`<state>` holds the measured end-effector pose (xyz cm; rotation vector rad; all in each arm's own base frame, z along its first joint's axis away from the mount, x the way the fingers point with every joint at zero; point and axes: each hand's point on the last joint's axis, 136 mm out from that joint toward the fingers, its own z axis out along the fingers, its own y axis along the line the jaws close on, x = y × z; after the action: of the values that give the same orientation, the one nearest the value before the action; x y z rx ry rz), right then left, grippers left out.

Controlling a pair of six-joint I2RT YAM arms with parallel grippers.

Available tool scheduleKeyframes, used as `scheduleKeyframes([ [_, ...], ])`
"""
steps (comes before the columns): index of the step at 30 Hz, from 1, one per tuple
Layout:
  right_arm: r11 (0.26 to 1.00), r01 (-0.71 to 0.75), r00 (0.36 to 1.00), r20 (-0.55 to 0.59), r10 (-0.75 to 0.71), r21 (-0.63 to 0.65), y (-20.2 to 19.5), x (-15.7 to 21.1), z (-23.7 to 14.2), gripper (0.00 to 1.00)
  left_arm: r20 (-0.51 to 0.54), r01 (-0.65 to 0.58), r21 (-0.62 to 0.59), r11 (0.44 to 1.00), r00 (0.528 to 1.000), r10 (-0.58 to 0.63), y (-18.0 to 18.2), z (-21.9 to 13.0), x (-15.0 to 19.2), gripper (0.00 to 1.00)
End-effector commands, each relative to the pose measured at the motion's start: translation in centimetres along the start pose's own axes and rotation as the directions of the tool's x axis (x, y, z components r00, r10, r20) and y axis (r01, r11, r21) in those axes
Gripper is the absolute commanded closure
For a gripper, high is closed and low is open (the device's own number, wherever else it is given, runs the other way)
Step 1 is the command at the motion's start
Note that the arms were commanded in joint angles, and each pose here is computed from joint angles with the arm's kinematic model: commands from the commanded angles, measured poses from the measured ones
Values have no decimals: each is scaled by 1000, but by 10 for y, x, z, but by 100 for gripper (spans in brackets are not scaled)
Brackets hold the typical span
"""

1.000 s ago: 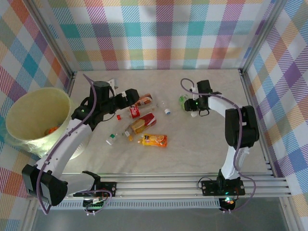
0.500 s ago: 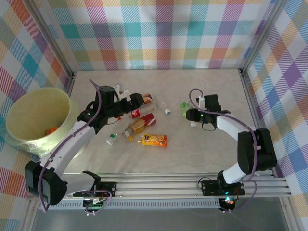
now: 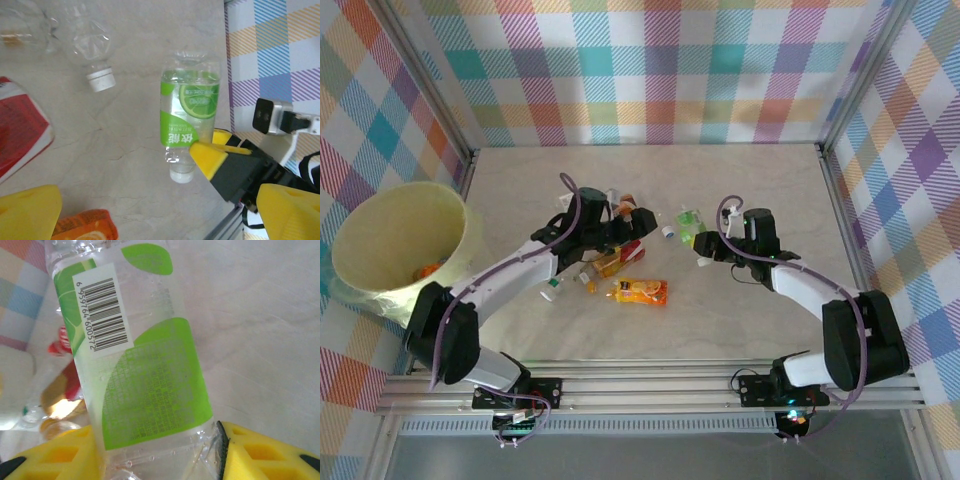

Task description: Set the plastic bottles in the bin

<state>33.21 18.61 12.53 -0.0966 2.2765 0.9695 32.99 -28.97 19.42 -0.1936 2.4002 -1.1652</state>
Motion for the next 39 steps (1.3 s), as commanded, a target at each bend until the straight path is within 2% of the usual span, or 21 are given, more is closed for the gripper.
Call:
scheduleKeyframes([
  [1, 987, 59, 997, 55, -52, -146, 40, -11, -7, 63, -8, 10, 102, 995, 1000, -10, -34, 9, -2, 0],
  [6, 967, 124, 992, 58, -114, -221, 67, -9, -8, 63, -2, -9, 78, 997, 1000, 9, -43, 16, -3, 0],
  [10, 959, 172, 985, 51, -165, -225, 80, -6, -5, 62, 1, -9, 37, 999, 1000, 9, -43, 18, -7, 0],
  [14, 951, 199, 980, 37, -196, -235, 89, -2, -2, 62, 25, -24, -40, 999, 999, 25, -35, 20, -10, 0],
  [21, 922, 246, 968, 31, -249, -299, 111, 3, -4, 62, 5, -35, -187, 982, 999, 37, -15, 24, -5, 0],
  [24, 913, 263, 964, 40, -264, -312, 118, 2, -6, 62, 1, -40, -200, 979, 999, 41, -15, 27, -3, 1],
  [31, 906, 275, 960, 38, -277, -321, 124, 3, -6, 61, -15, -18, -201, 980, 1000, 16, -14, 31, 3, 17],
  [35, 900, 270, 960, 21, -280, -343, 127, 6, -5, 59, -20, -11, -191, 982, 1000, 7, -14, 32, 5, 33],
  [39, 887, 257, 959, -9, -282, -383, 131, 12, -5, 48, -14, -2, -181, 983, 1000, -1, -15, 33, 4, 40],
])
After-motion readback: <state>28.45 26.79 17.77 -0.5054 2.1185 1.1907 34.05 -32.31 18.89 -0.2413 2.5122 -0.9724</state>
